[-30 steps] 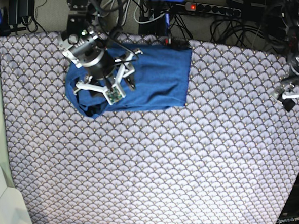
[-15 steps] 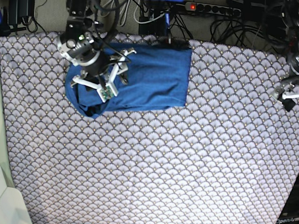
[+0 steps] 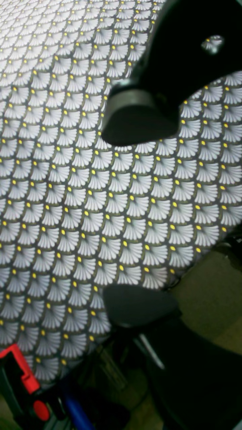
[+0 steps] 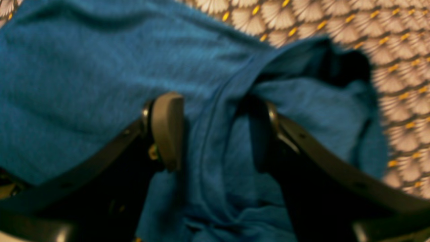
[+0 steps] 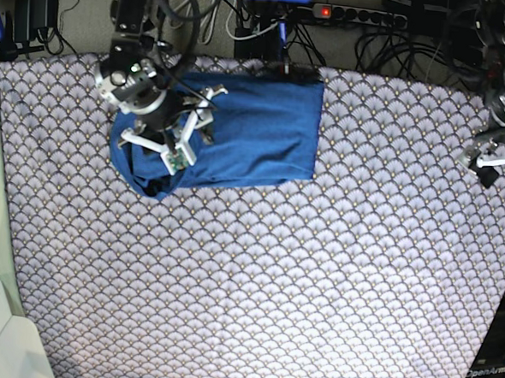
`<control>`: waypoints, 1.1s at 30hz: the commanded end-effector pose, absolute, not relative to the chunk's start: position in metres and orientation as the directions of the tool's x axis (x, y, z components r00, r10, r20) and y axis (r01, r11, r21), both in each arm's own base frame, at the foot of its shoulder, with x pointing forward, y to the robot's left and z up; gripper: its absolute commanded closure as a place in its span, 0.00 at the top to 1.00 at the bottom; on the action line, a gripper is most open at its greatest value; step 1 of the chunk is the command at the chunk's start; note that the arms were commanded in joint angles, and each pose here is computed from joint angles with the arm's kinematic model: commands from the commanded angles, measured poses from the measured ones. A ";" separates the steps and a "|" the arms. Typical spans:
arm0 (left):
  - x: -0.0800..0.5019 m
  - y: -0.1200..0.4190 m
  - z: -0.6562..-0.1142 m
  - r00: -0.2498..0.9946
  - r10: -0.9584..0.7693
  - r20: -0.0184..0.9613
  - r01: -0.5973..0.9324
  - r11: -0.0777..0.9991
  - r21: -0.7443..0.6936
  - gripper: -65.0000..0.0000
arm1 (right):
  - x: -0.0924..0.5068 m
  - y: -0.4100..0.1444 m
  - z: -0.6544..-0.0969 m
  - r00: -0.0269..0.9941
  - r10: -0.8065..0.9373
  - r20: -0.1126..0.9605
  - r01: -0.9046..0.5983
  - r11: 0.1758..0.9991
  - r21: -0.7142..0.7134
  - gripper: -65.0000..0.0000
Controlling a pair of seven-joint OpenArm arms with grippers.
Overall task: Fold the T-shirt properly
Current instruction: 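Fold the grasped side over the shirt toward the left gripper, then push the folded side further across the shirt with the right gripper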
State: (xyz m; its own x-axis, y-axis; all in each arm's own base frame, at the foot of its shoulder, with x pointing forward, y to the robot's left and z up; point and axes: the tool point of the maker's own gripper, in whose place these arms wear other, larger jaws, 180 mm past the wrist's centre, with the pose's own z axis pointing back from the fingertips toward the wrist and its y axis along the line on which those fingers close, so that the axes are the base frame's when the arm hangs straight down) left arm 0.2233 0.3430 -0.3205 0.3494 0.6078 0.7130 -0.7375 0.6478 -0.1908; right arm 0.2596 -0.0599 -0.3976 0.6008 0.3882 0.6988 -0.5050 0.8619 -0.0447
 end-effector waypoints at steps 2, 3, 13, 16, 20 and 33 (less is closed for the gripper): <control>0.227 0.347 -0.310 0.324 0.600 0.731 -0.740 0.643 -0.200 1.00 | 0.267 -0.055 -0.388 0.573 0.369 0.732 -0.503 0.863 -0.042 0.49; 0.227 0.347 -0.310 0.324 0.600 0.731 -0.740 0.643 -0.200 1.00 | 0.267 -0.055 -0.389 0.574 0.369 0.731 -0.503 0.863 -0.041 0.48; 0.226 0.348 -0.310 0.322 0.600 0.732 -0.741 0.642 -0.200 1.00 | 0.273 -0.056 -0.384 0.562 0.372 0.738 -0.503 0.863 -0.052 0.00; 0.225 0.349 -0.310 0.322 0.600 0.732 -0.743 0.640 -0.197 1.00 | 0.273 -0.055 -0.383 0.558 0.371 0.742 -0.504 0.862 -0.051 0.00; 0.225 0.349 -0.310 0.324 0.599 0.733 -0.743 0.640 -0.195 1.00 | 0.275 -0.056 -0.368 0.529 0.375 0.761 -0.499 0.863 -0.078 0.00; 0.220 0.357 -0.307 0.344 0.572 0.745 -0.741 0.653 -0.159 1.00 | 0.242 0.054 -0.325 0.325 0.442 0.836 -0.733 0.677 -0.073 0.00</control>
